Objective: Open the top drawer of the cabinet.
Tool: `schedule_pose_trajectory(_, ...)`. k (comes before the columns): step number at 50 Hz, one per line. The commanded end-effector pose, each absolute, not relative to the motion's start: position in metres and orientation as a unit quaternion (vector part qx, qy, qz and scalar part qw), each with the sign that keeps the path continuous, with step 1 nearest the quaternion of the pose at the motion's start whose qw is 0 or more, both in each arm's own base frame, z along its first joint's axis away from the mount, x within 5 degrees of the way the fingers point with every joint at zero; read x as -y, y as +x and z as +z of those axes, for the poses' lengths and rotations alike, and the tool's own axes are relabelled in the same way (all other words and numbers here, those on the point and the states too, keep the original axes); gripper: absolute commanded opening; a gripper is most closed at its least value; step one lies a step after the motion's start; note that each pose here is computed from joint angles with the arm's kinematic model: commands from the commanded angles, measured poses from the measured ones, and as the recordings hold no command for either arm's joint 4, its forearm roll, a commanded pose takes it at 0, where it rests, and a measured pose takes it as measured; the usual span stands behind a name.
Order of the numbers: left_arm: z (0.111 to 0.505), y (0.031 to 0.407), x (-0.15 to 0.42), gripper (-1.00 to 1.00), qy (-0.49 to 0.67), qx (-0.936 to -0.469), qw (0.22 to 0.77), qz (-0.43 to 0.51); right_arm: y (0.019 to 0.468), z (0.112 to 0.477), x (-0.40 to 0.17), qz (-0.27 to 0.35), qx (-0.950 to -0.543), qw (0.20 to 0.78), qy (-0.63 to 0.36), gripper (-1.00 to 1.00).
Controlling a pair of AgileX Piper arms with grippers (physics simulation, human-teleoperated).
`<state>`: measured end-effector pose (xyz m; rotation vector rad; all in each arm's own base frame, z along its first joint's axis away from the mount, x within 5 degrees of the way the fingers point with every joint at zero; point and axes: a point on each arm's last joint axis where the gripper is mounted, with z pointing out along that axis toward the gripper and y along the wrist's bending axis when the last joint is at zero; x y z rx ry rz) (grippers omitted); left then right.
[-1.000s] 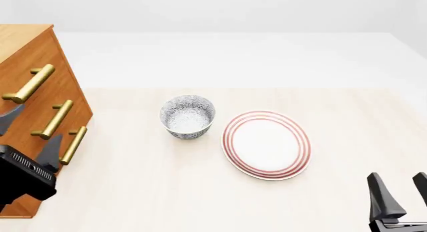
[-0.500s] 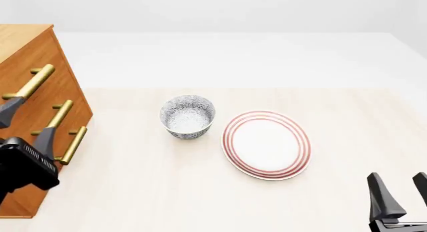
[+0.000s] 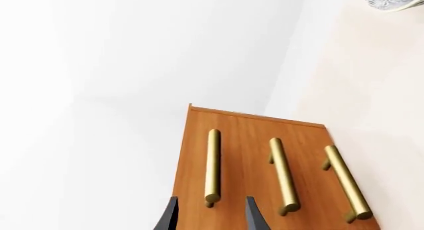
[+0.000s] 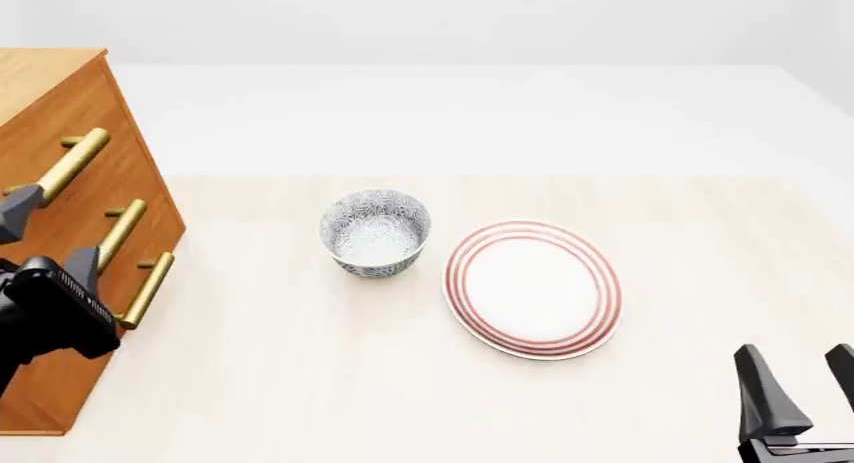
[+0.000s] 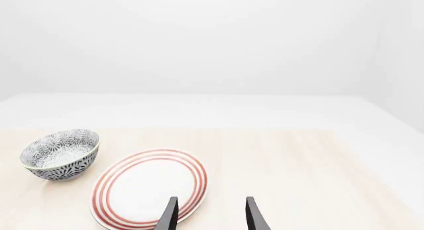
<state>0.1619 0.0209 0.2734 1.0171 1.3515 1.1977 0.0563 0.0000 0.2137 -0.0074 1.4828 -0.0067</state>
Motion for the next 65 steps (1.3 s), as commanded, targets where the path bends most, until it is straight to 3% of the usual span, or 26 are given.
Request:
schedule_pose_trajectory(1,0.276,0.171,-0.027,1.0,0.414,-0.564,0.502,0.509,0.056,0.214,0.0,-0.003,-0.675,0.737,-0.003,1.0)
schedule_pose_trajectory(65,0.251,0.219,-0.069,1.0,0.384,-0.6,0.449,0.539,0.056,0.214,0.0,-0.003,-0.675,0.738,-0.003,1.0)
